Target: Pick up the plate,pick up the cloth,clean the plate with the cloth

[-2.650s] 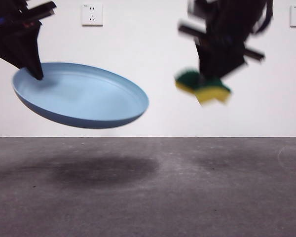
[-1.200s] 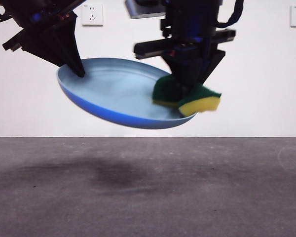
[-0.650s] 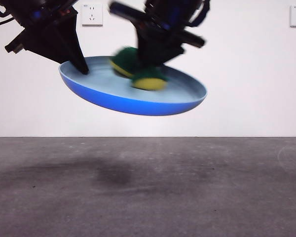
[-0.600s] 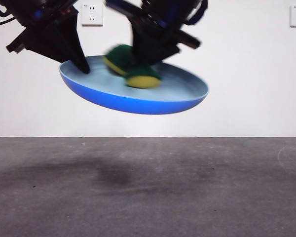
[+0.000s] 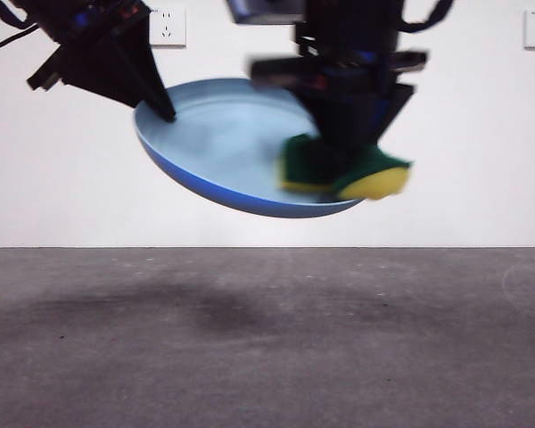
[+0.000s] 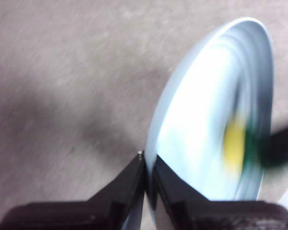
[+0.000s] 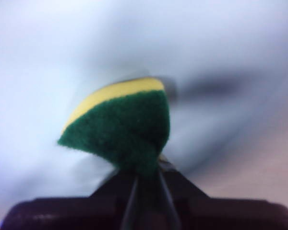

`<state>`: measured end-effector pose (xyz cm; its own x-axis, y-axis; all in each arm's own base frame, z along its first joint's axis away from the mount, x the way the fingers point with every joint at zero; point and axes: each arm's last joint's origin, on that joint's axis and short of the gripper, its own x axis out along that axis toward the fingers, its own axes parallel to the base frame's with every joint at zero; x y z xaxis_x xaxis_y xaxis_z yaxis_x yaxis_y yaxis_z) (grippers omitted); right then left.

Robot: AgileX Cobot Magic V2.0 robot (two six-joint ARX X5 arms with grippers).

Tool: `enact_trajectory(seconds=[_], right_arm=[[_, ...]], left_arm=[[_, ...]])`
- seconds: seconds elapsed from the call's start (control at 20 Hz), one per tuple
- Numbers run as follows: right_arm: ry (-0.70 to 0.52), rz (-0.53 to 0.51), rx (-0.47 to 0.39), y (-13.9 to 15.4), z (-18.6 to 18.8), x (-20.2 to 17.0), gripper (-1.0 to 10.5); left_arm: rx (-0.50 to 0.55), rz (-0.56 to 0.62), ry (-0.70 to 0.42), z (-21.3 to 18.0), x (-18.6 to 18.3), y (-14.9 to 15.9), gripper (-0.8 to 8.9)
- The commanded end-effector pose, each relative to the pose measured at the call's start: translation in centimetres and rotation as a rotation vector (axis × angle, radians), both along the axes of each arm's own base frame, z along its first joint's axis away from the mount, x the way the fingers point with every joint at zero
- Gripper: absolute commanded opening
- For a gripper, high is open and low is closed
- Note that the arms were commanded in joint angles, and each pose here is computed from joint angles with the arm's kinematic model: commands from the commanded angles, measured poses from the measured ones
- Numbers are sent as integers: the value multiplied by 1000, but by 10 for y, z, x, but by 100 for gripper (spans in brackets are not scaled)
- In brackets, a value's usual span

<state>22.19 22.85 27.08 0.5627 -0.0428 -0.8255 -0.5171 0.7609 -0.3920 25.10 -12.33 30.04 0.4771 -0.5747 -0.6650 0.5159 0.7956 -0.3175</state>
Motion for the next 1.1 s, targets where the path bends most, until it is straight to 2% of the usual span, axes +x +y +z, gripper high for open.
enact_trajectory(seconds=[0.05,0.15,0.25,0.35,0.45,0.55,0.75,0.9,1.1], right_arm=[[-128,-84,24,-9,6,16,-16],[-164,-82,129,-7,11,25,-16],[-161,-35,277,-3,15,33,-16],[-85,96,479,5,20,36,-16],[24,213,599,10,21,33,-17],[131,259,620,11,18,27,-16],[278,194,488,-6,15,9,-16],[242,169,449,-20,30,-3,-16],[155,184,500,-34,57,-18,-16]], left_arm=[[-46,-65,60,0,-6,-1,-8],[-62,-91,80,-1,-7,-2,-8],[-77,-113,80,0,-7,-3,-8],[-76,-127,66,0,-8,-4,-8],[-70,-121,47,1,-7,-4,-8],[-44,-84,8,2,-4,-4,-8],[189,108,-129,-1,6,2,-8],[261,153,-124,-15,20,3,-8],[303,167,-44,-47,43,2,-8]])
